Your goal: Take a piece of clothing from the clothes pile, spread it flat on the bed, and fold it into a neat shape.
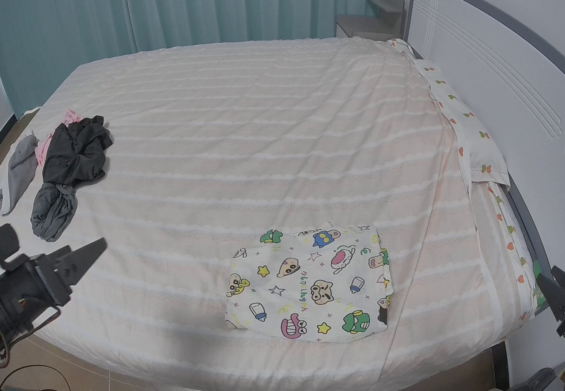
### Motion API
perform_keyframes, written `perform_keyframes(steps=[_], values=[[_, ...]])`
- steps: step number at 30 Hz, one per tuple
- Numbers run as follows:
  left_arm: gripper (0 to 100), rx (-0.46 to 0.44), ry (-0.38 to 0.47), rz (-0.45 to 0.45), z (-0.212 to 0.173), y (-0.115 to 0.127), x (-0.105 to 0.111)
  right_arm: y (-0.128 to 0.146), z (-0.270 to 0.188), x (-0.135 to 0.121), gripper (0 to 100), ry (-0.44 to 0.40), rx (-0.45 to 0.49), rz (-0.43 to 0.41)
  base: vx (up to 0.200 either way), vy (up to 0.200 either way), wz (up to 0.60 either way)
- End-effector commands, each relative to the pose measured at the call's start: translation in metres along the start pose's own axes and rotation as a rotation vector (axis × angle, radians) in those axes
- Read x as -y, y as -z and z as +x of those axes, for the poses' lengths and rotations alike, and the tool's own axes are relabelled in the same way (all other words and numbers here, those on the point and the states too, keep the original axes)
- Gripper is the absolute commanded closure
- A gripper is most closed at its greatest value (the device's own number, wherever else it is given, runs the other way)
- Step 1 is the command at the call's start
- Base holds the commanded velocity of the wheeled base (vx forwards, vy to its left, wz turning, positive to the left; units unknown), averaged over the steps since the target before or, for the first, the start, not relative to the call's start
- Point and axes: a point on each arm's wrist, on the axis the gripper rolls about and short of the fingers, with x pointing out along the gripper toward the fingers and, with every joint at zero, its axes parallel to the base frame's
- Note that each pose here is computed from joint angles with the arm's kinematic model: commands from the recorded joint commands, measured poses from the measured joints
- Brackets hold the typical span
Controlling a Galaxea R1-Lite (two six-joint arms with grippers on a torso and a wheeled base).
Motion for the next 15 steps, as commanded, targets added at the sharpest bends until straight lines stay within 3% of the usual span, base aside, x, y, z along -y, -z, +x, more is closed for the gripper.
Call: perform_keyframes(steps=[1,2,4,10,11,13,15], values=[[0,0.394,-0.337,0.089,-0.124,0.053,-0.034,0.073,-0.04,0.025,0,0.292,0.169,-0.286,0.0,0.0,0.0],[0,0.394,-0.337,0.089,-0.124,0.053,-0.034,0.073,-0.04,0.025,0,0.292,0.169,-0.286,0.0,0.0,0.0],[0,0.401,-0.234,0.193,-0.13,0.07,-0.036,0.074,-0.036,0.027,0,0.298,0.241,-0.279,0.0,0.0,0.0],[0,0.265,-0.234,0.32,-0.098,0.114,-0.059,0.075,-0.035,0.027,0,0.292,0.23,-0.298,0.0,0.0,0.0],[0,0.265,-0.234,0.32,-0.098,0.114,-0.059,0.075,-0.035,0.027,0,0.292,0.23,-0.298,0.0,0.0,0.0],[0,0.297,-0.129,0.374,-0.093,0.115,-0.058,0.075,-0.035,0.027,0,0.277,0.221,-0.309,0.0,0.0,0.0],[0,0.261,-0.136,0.423,-0.091,0.119,-0.06,0.075,-0.035,0.027,0,0.278,0.219,-0.324,0.0,0.0,0.0]])
